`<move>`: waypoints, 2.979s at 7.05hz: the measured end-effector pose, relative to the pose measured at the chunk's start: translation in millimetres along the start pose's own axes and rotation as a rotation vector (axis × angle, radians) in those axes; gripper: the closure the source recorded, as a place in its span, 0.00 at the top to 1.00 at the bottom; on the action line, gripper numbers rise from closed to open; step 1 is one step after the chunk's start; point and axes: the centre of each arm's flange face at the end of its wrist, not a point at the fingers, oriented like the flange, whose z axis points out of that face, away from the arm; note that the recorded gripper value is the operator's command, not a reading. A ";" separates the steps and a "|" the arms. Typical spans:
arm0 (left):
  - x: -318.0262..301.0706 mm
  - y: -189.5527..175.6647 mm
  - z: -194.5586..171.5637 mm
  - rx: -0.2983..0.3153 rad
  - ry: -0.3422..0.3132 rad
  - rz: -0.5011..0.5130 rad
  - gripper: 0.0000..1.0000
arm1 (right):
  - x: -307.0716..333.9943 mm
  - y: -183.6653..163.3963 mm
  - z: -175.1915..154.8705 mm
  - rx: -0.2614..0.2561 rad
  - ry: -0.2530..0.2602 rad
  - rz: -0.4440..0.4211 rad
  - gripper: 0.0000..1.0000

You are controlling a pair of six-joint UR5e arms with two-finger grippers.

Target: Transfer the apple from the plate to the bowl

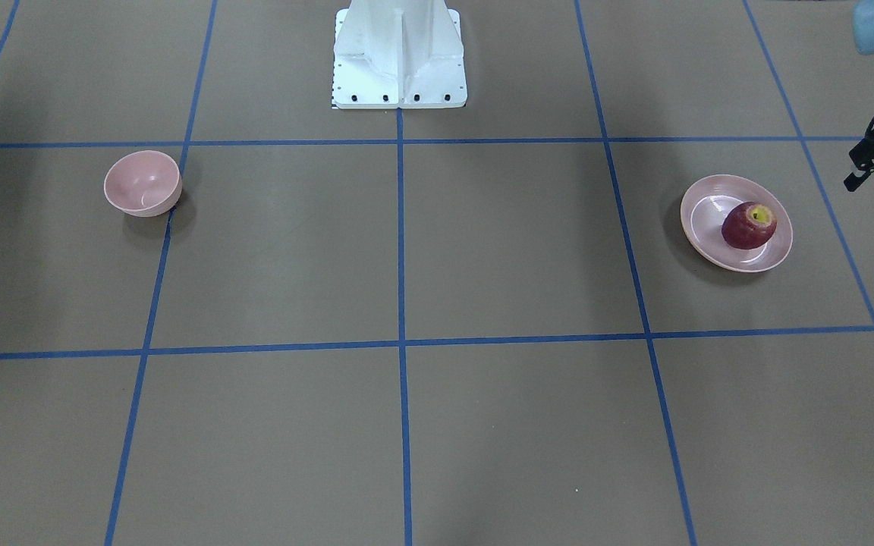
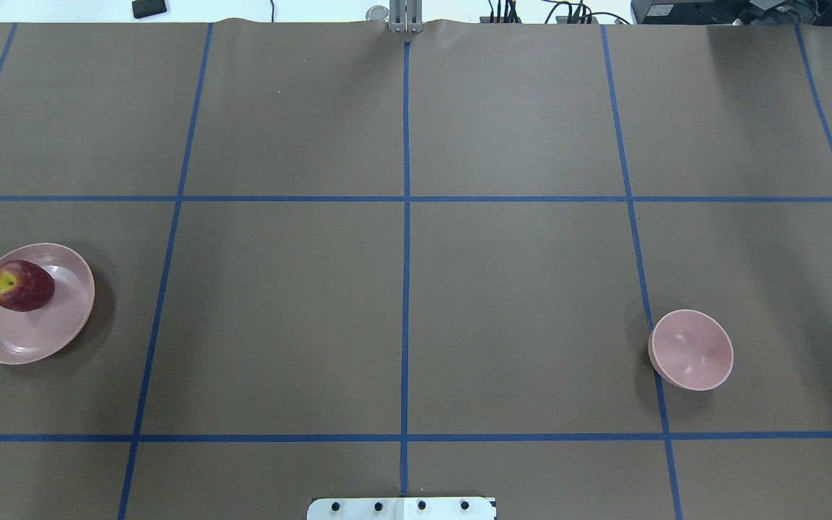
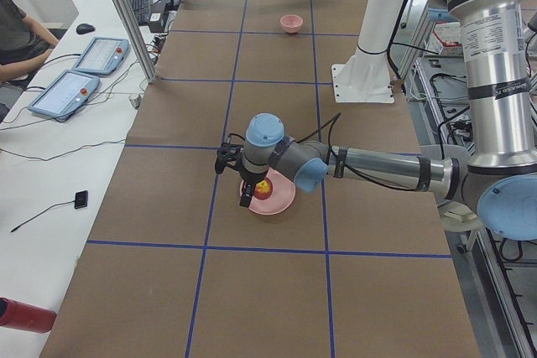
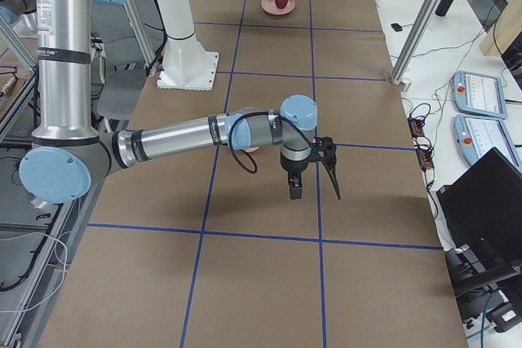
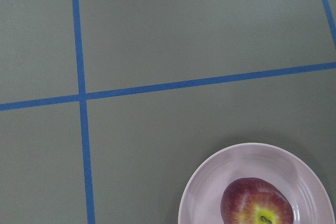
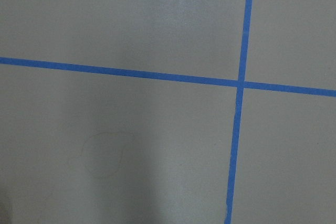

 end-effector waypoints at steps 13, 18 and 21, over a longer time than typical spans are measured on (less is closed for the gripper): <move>-15.8 14.9 -10.7 -0.083 -0.001 0.012 0.98 | -26.9 1.0 15.6 -0.037 -0.072 -0.029 1.00; -15.2 13.8 -17.5 -0.070 0.002 -0.004 0.98 | -125.1 58.8 92.6 0.021 -0.175 -0.053 1.00; -14.7 13.4 -17.9 -0.069 0.002 -0.010 0.98 | -164.0 100.6 132.3 -0.014 -0.184 -0.069 0.98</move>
